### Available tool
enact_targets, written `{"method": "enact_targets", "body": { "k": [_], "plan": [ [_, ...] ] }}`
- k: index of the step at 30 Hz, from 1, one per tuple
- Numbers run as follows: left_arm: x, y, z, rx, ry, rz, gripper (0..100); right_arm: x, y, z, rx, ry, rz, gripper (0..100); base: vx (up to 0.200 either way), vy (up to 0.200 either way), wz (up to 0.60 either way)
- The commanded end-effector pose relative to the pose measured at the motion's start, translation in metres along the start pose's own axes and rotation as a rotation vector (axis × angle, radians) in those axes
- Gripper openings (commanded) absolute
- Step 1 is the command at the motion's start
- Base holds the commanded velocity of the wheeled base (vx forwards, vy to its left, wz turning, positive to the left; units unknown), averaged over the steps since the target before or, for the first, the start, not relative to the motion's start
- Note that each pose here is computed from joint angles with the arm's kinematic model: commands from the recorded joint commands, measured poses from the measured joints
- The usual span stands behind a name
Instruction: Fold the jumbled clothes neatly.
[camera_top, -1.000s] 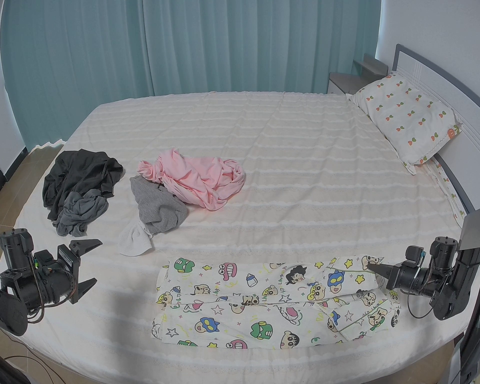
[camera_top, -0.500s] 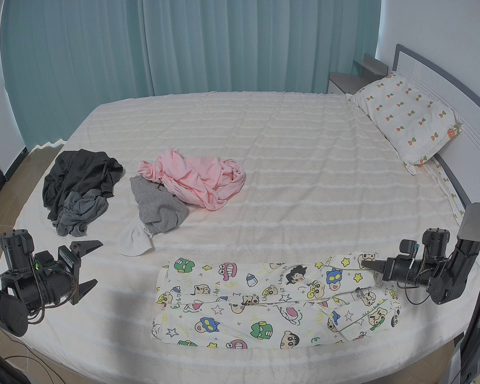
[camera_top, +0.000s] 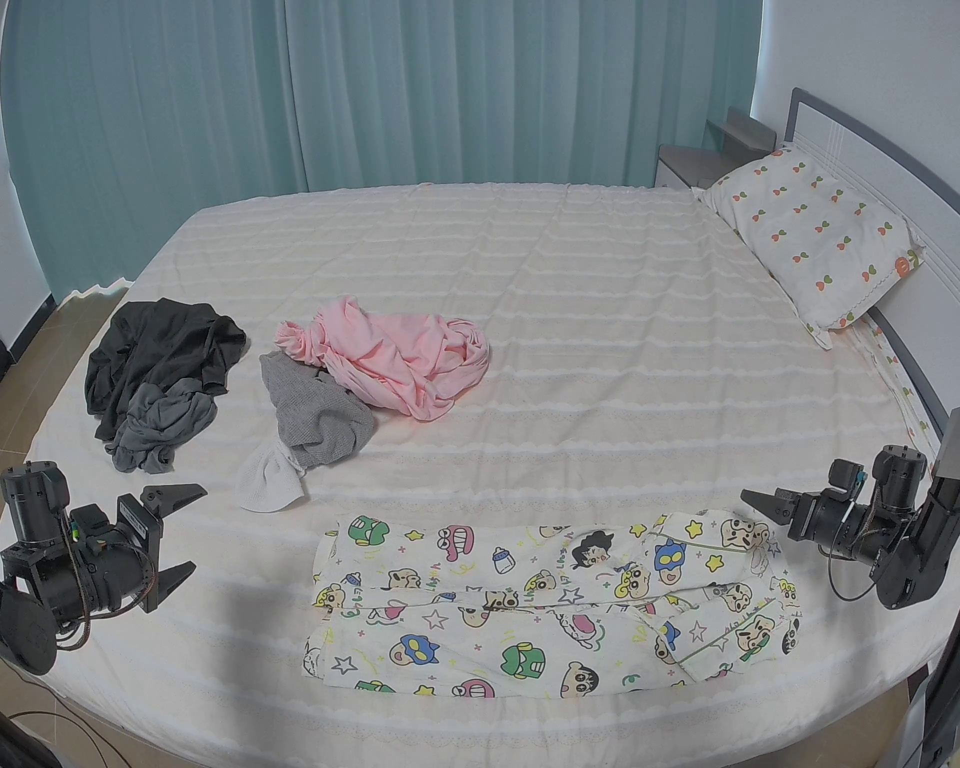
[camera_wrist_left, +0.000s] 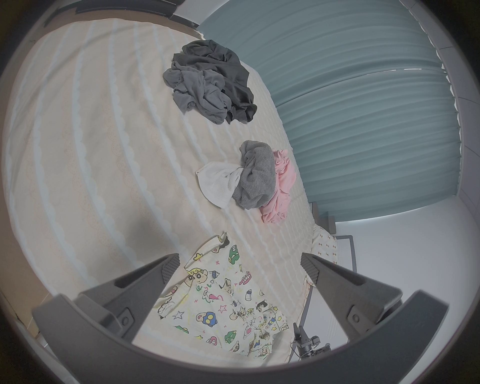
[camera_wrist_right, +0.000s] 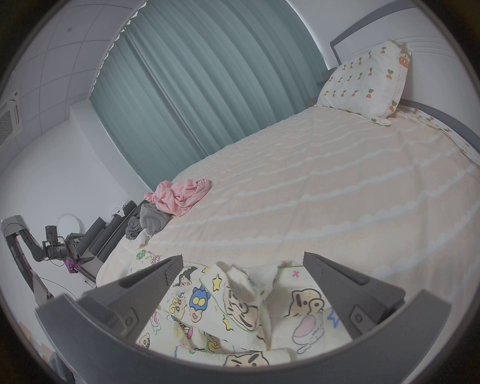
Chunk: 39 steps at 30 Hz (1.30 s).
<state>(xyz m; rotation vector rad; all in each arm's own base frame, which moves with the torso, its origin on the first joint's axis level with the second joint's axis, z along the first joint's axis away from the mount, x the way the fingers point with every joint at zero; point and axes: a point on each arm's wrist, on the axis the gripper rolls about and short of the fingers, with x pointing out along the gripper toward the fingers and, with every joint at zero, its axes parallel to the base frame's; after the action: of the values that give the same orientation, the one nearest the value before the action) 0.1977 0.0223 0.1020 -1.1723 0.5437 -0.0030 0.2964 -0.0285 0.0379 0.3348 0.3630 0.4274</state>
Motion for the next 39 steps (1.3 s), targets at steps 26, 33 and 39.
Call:
{"method": "enact_targets", "body": {
  "k": [26, 33, 39],
  "plan": [
    [0.0, 0.004, -0.002, 0.004, -0.002, -0.005, 100, 0.04, -0.03, -0.035, 0.275, 0.19, 0.061, 100, 0.0, 0.0, 0.0],
    [0.0, 0.004, -0.002, 0.005, -0.002, -0.006, 100, 0.04, -0.032, -0.044, 0.301, 0.221, 0.071, 100, 0.0, 0.0, 0.0],
    [-0.001, 0.005, -0.003, 0.003, 0.0, -0.003, 100, 0.035, -0.029, -0.043, 0.305, 0.225, 0.069, 100, 0.0, 0.0, 0.0]
  ]
}}
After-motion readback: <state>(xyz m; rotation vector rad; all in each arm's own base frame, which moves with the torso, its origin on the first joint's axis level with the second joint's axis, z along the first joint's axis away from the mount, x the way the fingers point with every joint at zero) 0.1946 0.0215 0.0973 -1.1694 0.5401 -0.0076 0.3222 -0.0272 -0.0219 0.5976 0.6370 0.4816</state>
